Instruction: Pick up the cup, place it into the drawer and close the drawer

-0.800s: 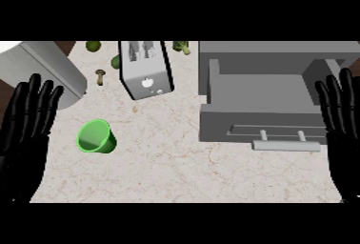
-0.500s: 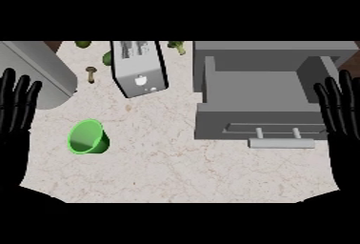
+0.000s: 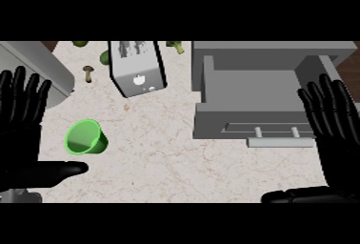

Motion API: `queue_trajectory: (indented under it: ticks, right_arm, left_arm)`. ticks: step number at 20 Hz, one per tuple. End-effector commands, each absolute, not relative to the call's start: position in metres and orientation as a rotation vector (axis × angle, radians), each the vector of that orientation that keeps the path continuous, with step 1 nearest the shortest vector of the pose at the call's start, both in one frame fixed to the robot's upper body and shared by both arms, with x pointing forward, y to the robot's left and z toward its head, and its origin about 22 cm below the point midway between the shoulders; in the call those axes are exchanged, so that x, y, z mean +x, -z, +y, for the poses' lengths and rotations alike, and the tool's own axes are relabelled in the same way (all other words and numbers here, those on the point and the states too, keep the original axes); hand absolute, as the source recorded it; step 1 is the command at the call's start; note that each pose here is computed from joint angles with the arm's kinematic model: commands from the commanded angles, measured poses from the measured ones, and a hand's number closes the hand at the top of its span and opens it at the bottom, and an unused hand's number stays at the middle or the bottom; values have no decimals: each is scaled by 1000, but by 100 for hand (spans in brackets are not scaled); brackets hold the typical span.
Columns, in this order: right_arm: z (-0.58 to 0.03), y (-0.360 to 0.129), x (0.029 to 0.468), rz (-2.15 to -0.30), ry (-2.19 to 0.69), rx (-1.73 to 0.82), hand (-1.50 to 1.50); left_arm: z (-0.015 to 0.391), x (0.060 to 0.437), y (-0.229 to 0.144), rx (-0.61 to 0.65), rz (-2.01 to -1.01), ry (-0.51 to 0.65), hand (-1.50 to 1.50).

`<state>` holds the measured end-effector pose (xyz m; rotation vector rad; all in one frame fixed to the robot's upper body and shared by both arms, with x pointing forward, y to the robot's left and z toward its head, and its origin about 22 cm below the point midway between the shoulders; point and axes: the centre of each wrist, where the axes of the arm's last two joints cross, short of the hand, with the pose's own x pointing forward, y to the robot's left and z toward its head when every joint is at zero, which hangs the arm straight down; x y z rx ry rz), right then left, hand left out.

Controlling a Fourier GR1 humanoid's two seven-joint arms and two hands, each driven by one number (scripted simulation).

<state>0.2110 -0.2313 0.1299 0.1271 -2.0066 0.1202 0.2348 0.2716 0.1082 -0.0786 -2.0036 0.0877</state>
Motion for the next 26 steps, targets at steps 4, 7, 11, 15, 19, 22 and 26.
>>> queue_trajectory:
  ticks: [4,7,11,15,19,22,26]
  right_arm:
    - [-238,-134,223,-1995,-100,129,-150]
    - [-216,-121,229,-2014,-111,143,-150]
    - [-227,-136,223,-2007,-112,126,-150]
    - [-232,-131,227,-2026,-95,133,-150]
    - [-234,-134,233,-2016,-98,123,-150]
    - [-238,-123,239,-2019,-125,123,-150]
    - [-241,-138,230,-2026,-103,119,-150]
  left_arm:
    - [270,251,-118,-67,-2001,-109,-150]
    - [263,253,-109,-71,-1979,-113,-150]
    - [269,247,-91,-56,-1948,-136,-150]
    - [262,233,-92,-42,-1965,-138,-150]
    - [274,232,-78,-13,-1896,-138,-150]
    - [275,244,-73,-12,-1884,-152,-150]
    - [302,241,-67,50,-1831,-162,-150]
